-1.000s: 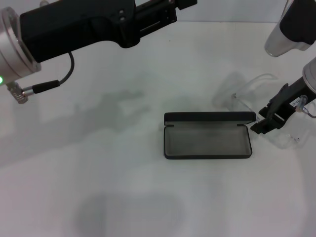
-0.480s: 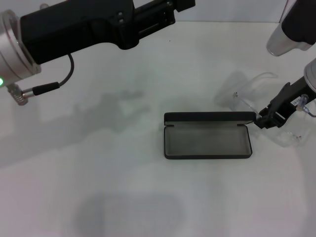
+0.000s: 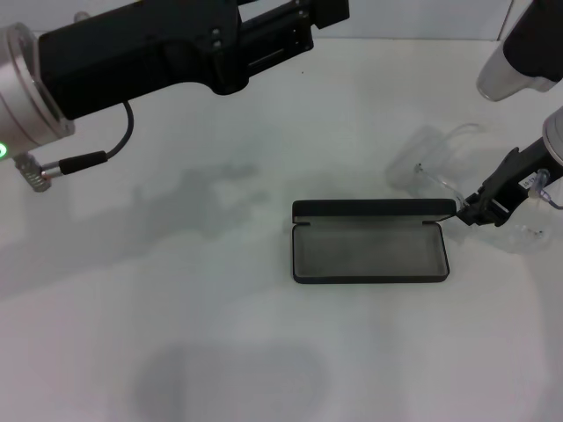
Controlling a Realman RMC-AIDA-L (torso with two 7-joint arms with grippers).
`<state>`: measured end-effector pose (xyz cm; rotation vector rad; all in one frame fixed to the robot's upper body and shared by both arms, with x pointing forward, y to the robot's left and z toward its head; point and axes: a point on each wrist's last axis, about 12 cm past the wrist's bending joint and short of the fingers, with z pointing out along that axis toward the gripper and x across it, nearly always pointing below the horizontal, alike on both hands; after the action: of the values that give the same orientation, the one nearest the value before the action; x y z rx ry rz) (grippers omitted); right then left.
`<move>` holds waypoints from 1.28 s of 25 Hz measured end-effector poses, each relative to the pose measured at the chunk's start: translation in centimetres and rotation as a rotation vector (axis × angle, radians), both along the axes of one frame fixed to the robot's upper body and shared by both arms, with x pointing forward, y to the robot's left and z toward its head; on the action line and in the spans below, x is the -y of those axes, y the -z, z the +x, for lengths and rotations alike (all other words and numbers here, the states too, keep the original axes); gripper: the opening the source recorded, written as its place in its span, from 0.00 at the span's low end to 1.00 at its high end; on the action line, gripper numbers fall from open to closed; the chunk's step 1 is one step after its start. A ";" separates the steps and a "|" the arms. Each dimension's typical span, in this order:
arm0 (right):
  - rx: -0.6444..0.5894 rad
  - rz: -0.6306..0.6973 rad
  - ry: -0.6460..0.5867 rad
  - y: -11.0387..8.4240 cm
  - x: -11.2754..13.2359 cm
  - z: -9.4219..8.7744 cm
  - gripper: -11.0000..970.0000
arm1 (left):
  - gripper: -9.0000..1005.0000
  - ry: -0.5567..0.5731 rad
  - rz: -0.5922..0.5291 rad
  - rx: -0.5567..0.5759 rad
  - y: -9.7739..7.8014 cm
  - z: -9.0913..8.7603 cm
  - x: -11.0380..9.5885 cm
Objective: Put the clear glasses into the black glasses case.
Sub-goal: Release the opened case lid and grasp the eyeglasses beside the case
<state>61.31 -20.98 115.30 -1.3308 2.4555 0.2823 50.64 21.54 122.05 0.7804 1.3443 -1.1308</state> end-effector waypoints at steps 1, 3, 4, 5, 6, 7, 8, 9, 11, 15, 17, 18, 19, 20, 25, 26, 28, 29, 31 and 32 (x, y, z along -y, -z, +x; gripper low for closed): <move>-0.002 0.000 0.003 0.1 0.1 0.0 0.17 | 0.46 0.000 0.000 0.000 0.0 0.0 0.0; -0.002 0.001 0.006 0.2 0.1 0.0 0.17 | 0.46 0.001 0.000 -0.001 0.0 0.0 0.0; -0.001 0.002 0.008 0.3 0.2 0.0 0.17 | 0.46 0.000 0.000 -0.001 0.0 0.0 0.0; -0.001 0.003 0.012 0.3 0.3 -0.1 0.16 | 0.46 0.000 0.000 -0.002 0.0 0.0 0.0; 0.000 0.003 0.015 0.4 0.4 -0.1 0.15 | 0.45 -0.001 0.000 -0.002 0.1 0.0 0.0; 0.002 0.003 0.018 0.4 0.5 -0.2 0.15 | 0.45 -0.002 0.000 -0.003 0.1 -0.1 -0.1; 0.004 0.004 0.022 0.4 0.7 -0.2 0.14 | 0.45 -0.001 0.000 -0.004 0.1 -0.1 -0.1; 0.009 0.004 0.029 0.3 0.9 -0.3 0.14 | 0.44 0.000 0.000 -0.004 0.1 -0.1 -0.1; 0.031 0.008 0.048 0.0 1.7 -0.4 0.13 | 0.44 0.008 0.001 -0.004 0.1 -0.2 -0.1; 0.119 0.038 0.100 -1.7 3.4 -1.0 0.13 | 0.42 0.015 0.004 0.003 0.3 -0.3 -0.1; 0.174 0.059 0.126 -2.8 4.4 -1.6 0.13 | 0.42 0.020 0.003 0.012 0.3 -0.2 0.0; 0.213 0.076 0.144 -3.6 5.0 -2.0 0.12 | 0.41 0.026 0.001 0.015 0.3 -0.2 0.0; 0.237 0.095 0.155 -4.2 5.5 -2.4 0.12 | 0.41 0.032 0.001 0.020 0.3 -0.3 0.1; 0.290 0.143 0.166 -5.5 6.6 -3.5 0.12 | 0.41 0.039 0.003 0.027 0.3 -0.3 0.1; 0.428 0.330 0.032 -8.0 8.0 -7.2 0.03 | 0.39 0.047 0.014 0.071 0.3 -0.5 0.1; 0.443 0.366 0.011 -8.1 8.1 -7.8 0.01 | 0.38 0.047 0.014 0.077 0.3 -0.4 0.2; 0.462 0.418 -0.001 -8.5 8.1 -8.4 0.01 | 0.35 0.043 -0.001 0.082 0.5 -0.4 0.1; 0.463 0.424 0.004 -8.5 8.2 -8.4 0.02 | 0.35 0.043 -0.010 0.080 0.6 -0.3 0.0; 0.460 0.424 0.024 -8.4 8.6 -8.4 0.02 | 0.35 0.044 -0.020 0.075 0.7 -0.3 0.0; 0.458 0.422 0.038 -8.4 8.9 -8.3 0.02 | 0.35 0.048 -0.020 0.073 0.7 -0.1 0.1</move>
<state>53.04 -29.84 123.73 -1.0287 1.9064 0.4074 50.53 21.46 121.31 0.8357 1.2570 -1.1415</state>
